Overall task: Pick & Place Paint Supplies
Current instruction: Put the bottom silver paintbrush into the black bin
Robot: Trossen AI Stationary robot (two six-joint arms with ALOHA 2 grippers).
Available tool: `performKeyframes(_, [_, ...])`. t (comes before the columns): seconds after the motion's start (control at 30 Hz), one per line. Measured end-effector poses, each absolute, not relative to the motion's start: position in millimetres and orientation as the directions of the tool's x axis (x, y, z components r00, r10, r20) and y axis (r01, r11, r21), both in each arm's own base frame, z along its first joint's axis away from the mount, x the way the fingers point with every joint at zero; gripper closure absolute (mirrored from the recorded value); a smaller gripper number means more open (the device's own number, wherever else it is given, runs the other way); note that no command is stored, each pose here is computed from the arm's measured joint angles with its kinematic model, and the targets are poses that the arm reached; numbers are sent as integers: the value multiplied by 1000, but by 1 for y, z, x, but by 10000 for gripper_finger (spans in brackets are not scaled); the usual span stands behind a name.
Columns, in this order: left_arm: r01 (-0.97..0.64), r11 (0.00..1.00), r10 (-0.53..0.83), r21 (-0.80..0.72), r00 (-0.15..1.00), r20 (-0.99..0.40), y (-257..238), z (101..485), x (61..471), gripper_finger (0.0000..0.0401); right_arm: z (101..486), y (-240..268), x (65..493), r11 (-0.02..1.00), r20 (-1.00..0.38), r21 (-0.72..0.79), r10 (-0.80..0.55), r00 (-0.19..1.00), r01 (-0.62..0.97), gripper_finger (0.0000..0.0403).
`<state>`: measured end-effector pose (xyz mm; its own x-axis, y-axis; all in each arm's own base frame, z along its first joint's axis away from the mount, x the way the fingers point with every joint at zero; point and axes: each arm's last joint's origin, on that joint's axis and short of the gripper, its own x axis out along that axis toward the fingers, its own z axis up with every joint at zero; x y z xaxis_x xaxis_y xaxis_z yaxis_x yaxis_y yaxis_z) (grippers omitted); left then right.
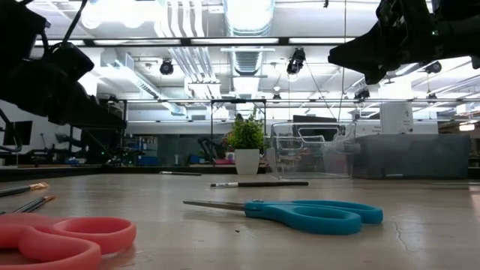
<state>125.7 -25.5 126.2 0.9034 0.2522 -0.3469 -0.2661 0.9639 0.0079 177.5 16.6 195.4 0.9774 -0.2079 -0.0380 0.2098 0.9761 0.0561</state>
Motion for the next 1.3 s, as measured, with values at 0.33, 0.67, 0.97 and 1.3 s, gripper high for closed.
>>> performKeyframes(0.33, [-263, 963, 263, 59, 870, -416, -24, 119, 122, 246, 195, 17, 178, 976, -38, 56, -208, 977, 210, 298])
performKeyframes(0.67, [-263, 963, 263, 59, 870, -416, -24, 119, 122, 246, 195, 17, 178, 976, -38, 56, -208, 977, 210, 298])
performKeyframes(0.97, [-263, 963, 263, 60, 870, -417, -24, 119, 122, 246, 195, 17, 178, 976, -38, 56, -208, 977, 210, 298])
performKeyframes(1.3, [-262, 963, 263, 61, 870, -416, -24, 119, 122, 246, 195, 17, 178, 976, -37, 56, -208, 977, 210, 298])
